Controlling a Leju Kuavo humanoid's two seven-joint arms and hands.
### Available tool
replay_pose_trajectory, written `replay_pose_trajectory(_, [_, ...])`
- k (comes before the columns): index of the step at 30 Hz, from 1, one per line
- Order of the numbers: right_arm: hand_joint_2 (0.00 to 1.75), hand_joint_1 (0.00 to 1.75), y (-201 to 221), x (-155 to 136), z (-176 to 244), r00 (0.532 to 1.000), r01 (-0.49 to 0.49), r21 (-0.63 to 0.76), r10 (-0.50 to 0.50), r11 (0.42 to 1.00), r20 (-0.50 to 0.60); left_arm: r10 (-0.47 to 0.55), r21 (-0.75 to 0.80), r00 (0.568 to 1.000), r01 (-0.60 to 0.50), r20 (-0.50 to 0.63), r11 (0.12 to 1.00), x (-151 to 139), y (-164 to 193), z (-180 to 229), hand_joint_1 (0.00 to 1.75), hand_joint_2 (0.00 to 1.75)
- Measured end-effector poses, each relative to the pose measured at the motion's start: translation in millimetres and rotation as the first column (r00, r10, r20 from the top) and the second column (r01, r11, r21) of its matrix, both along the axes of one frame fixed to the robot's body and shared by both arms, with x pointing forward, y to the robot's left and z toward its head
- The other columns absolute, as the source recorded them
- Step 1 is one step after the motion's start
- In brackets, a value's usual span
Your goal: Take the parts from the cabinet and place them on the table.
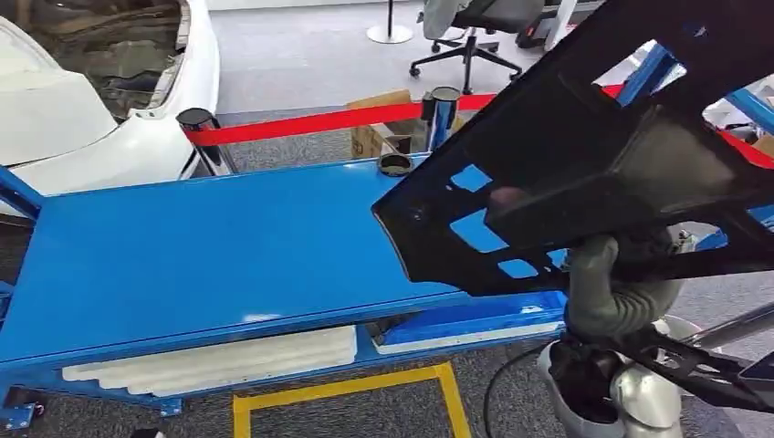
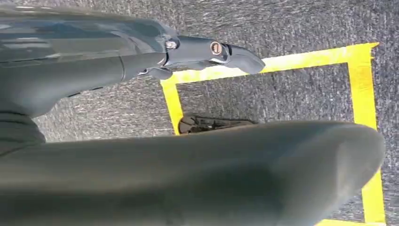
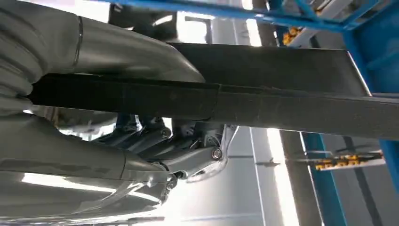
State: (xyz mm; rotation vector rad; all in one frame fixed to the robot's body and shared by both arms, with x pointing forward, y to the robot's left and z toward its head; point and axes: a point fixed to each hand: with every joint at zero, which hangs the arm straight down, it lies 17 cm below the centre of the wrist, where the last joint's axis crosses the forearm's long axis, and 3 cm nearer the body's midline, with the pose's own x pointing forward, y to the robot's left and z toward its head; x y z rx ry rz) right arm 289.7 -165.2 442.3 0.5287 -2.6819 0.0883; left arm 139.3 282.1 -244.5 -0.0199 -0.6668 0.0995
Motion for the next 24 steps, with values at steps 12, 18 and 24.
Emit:
replay_pose_trajectory(12, [1.75,1.75,3.0,-8.8,-6.5,0.998,-0.06,0.005,0.06,0.998,-0.009,0.025,0.01,0.999,-0.025,-0.022,1.0,-3.6,3.9,-2.7,0.0,1.75])
replay_pose_trajectory(18, [1.75,1.75,5.2,-18.1,-9.1,0.992,-0.129,0.014,0.129,0.992,-0.007,0.03,0.034,0.999,-0.029,-0.02,0.999,-3.2,6.2,-3.2,0.0,1.75])
replay_pose_trajectory(24, [1.75,1.75,14.5,-27.8,-10.8,0.976,-0.218,-0.021,0.218,0.976,0.017,0.063,0.005,0.998,-0.063,0.002,0.998,1.7,5.6,0.0,0.0,1.75])
